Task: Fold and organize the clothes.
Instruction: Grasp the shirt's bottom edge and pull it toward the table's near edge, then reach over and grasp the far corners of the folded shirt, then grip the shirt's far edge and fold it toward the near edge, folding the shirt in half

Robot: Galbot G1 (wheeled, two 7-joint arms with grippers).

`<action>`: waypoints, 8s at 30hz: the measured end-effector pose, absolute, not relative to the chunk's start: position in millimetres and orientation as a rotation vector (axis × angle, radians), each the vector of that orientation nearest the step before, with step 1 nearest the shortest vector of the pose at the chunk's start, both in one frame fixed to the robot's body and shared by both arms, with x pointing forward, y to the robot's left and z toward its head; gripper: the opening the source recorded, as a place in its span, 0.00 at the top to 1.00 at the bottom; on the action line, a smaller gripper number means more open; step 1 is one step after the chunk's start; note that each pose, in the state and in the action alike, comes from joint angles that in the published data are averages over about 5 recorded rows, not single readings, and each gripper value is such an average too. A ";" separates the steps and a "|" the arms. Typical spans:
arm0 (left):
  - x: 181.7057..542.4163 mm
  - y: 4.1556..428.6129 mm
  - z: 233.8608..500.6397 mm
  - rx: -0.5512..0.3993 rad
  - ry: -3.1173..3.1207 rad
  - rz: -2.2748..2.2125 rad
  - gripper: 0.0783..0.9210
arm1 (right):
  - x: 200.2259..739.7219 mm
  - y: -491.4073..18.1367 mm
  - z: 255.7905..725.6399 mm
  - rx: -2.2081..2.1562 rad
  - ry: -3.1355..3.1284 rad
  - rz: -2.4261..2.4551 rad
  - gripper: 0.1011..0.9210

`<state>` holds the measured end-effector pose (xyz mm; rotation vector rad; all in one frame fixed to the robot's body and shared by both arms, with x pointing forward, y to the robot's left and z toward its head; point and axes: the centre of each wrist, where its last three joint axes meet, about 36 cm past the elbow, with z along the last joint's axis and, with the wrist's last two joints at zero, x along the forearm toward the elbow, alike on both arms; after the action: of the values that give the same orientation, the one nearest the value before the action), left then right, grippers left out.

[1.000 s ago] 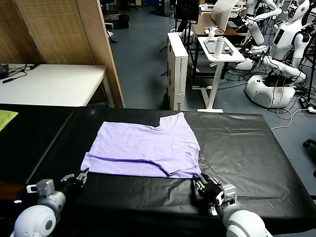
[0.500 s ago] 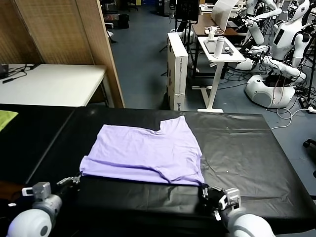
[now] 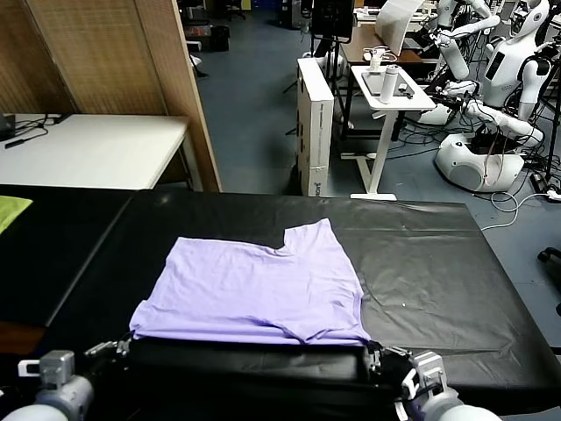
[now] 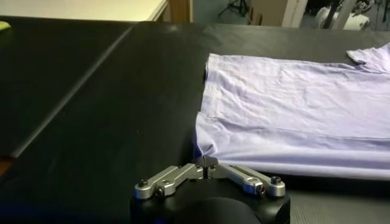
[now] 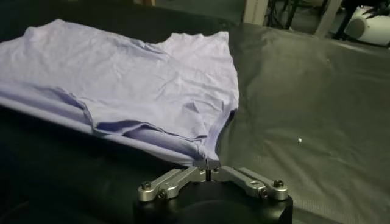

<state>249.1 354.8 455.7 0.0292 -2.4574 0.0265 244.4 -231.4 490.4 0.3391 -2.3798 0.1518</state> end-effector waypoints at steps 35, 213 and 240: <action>314.0 361.3 491.0 0.000 -2.508 0.124 0.02 | 370.4 -238.8 506.9 0.381 -2.575 0.009 0.02; 370.5 370.9 485.4 -0.153 -2.536 0.070 0.87 | 357.9 -260.5 487.7 0.481 -2.435 0.055 0.95; 352.3 372.6 478.4 -0.108 -2.517 0.115 0.87 | 344.2 -258.7 476.6 0.496 -2.383 0.080 0.95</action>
<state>352.3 372.6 478.4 -0.1076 -2.5168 0.1152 344.2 -258.7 476.6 0.4963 -2.3832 0.0804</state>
